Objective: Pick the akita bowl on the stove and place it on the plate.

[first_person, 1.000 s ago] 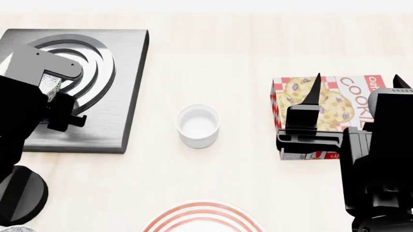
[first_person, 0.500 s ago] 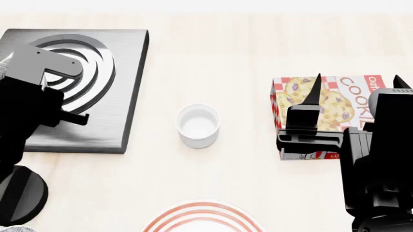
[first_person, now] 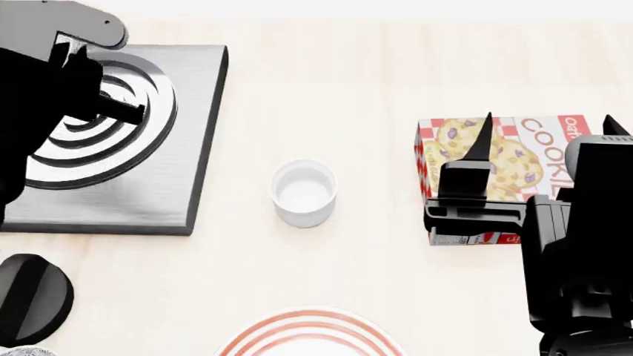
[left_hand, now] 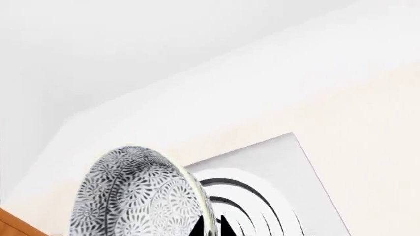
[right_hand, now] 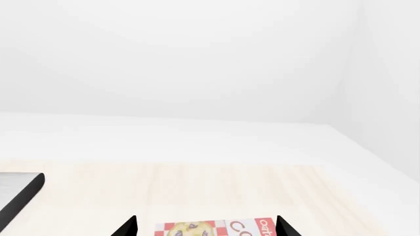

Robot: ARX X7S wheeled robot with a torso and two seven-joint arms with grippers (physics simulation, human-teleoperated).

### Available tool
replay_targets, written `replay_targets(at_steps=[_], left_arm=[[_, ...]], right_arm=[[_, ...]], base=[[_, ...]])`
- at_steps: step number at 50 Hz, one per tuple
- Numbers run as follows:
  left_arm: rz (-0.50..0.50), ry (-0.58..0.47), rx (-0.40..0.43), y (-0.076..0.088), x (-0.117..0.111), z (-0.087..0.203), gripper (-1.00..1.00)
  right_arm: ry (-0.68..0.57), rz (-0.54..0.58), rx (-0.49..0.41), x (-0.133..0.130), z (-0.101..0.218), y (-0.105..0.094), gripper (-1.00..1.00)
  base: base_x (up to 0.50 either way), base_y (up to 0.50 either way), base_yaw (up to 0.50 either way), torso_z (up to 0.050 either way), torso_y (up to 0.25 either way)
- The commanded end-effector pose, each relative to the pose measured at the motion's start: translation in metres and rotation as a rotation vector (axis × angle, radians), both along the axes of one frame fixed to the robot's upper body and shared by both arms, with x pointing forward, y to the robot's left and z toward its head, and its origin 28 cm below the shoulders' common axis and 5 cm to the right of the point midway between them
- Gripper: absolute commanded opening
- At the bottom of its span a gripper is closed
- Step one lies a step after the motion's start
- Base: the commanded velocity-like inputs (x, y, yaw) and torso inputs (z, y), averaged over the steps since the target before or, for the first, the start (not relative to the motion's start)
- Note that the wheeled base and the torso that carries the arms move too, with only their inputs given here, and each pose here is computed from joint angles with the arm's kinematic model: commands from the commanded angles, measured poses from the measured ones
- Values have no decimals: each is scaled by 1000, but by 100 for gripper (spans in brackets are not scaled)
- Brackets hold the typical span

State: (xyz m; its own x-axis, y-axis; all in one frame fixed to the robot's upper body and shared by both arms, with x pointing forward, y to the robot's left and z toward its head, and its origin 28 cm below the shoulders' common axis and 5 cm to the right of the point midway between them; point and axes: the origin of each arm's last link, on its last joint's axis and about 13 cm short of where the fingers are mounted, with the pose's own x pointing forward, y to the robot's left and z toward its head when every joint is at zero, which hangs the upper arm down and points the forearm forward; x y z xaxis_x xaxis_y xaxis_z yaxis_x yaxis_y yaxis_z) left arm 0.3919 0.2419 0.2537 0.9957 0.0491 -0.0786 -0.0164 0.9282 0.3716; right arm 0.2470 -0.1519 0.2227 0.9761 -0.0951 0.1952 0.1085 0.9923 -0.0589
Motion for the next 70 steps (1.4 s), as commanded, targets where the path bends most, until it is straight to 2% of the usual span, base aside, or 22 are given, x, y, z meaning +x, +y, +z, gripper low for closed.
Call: replay_targets(at_steps=[1,13,14,18,20,30,35,36,42,45,52,65,67,70], left_arm=[[-198,-108,151,-11,-19,26,-100],[-361,-155,314,-11,-35,38,-100],[-387,-159,346,-10,-37,38,-100],[-454,-195,415,-12,-46,46,-100],[-454,-205,412,-13,-47,50,-100],[-639,-279,574,-22,-70,59,-100],[-672,-305,618,-23,-75,64,-100],[-690,-312,649,-24,-78,65,-100],[-760,-328,679,-26,-91,66,-100],[-794,-329,658,-28,-96,69,-100],[-870,-327,695,-32,-105,67,-100],[-1042,-272,802,-35,-130,52,-100],[-1090,-244,849,-37,-134,48,-100],[-1114,-229,870,-39,-136,44,-100]], right_arm=[[0,0,-2,0,0,0,100],[-1,-1,-4,1,-1,0,100],[-1,-1,-4,1,0,0,100],[-1,0,-5,0,0,0,100],[-1,0,-5,0,0,0,100],[-3,-1,-3,0,0,0,100],[-3,-1,-3,0,1,0,100],[-3,-1,-3,0,1,0,100],[-3,-1,-4,0,0,0,100],[-2,0,-5,0,0,0,100],[-3,0,-6,0,0,0,100],[-3,-1,-5,0,0,0,100],[-1,0,-5,1,-1,0,100],[-2,-1,-5,0,0,0,100]], base=[[0,0,0,0,0],[0,0,0,0,0],[0,0,0,0,0],[0,0,0,0,0],[0,0,0,0,0],[0,0,0,0,0],[0,0,0,0,0],[0,0,0,0,0],[0,0,0,0,3],[0,0,0,0,0],[0,0,0,0,0],[0,0,0,0,0],[0,0,0,0,0],[0,0,0,0,0]])
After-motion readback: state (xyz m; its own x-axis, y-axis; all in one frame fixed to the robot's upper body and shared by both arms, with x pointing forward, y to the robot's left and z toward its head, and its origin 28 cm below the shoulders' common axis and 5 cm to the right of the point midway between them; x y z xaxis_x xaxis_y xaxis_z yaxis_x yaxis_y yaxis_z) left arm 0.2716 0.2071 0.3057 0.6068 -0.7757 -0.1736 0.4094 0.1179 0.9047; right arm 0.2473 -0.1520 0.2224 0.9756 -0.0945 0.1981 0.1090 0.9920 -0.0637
